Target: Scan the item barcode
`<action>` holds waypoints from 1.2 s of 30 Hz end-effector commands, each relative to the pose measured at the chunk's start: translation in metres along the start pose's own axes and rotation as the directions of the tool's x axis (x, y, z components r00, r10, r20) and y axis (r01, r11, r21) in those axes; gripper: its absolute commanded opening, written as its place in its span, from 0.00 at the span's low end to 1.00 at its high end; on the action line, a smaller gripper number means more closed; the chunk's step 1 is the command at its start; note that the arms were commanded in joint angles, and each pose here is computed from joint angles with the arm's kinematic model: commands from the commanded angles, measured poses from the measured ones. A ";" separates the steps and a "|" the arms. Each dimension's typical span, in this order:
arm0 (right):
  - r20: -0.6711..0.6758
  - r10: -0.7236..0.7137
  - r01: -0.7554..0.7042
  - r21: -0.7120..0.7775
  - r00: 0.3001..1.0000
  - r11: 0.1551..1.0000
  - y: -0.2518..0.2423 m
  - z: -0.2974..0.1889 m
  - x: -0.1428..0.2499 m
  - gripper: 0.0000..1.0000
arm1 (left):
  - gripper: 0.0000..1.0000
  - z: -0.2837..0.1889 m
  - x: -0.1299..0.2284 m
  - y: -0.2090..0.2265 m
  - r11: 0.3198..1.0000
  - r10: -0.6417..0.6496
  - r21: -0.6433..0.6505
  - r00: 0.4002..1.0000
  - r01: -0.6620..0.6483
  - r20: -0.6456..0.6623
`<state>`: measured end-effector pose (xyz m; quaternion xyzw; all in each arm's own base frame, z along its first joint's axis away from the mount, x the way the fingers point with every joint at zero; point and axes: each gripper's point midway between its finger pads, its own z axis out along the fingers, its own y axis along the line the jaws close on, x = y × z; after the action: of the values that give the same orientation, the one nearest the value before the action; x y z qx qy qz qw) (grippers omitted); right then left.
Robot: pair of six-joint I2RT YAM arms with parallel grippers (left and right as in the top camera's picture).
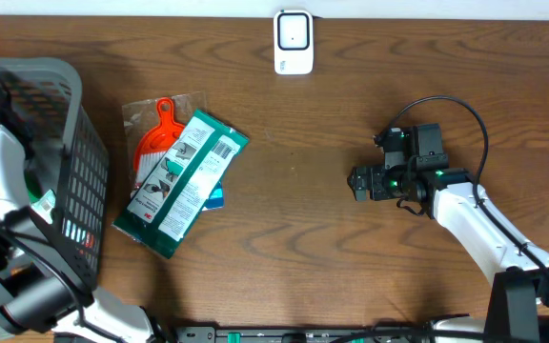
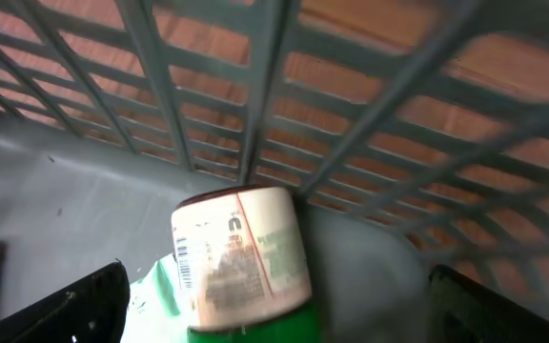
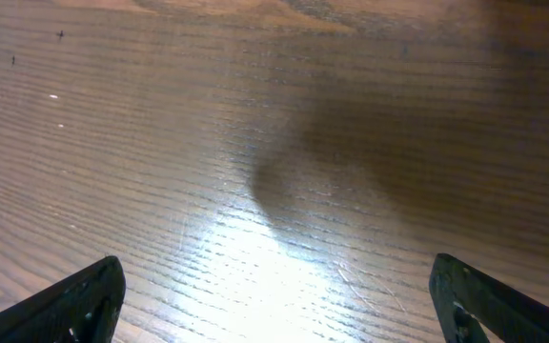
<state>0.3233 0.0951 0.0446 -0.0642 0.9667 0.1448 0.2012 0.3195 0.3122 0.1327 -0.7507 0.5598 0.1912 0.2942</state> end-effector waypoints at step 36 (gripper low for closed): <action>-0.018 0.046 -0.045 0.007 0.999 0.999 0.000 0.002 0.006 0.99 | 0.19 0.068 0.073 0.012 0.998 0.026 -0.057 0.967 -0.041 -0.255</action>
<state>0.3219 0.0938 0.0436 -0.0448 0.9689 0.1452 0.1952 0.3232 0.3174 0.0431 -0.7719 0.5760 0.1619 0.2152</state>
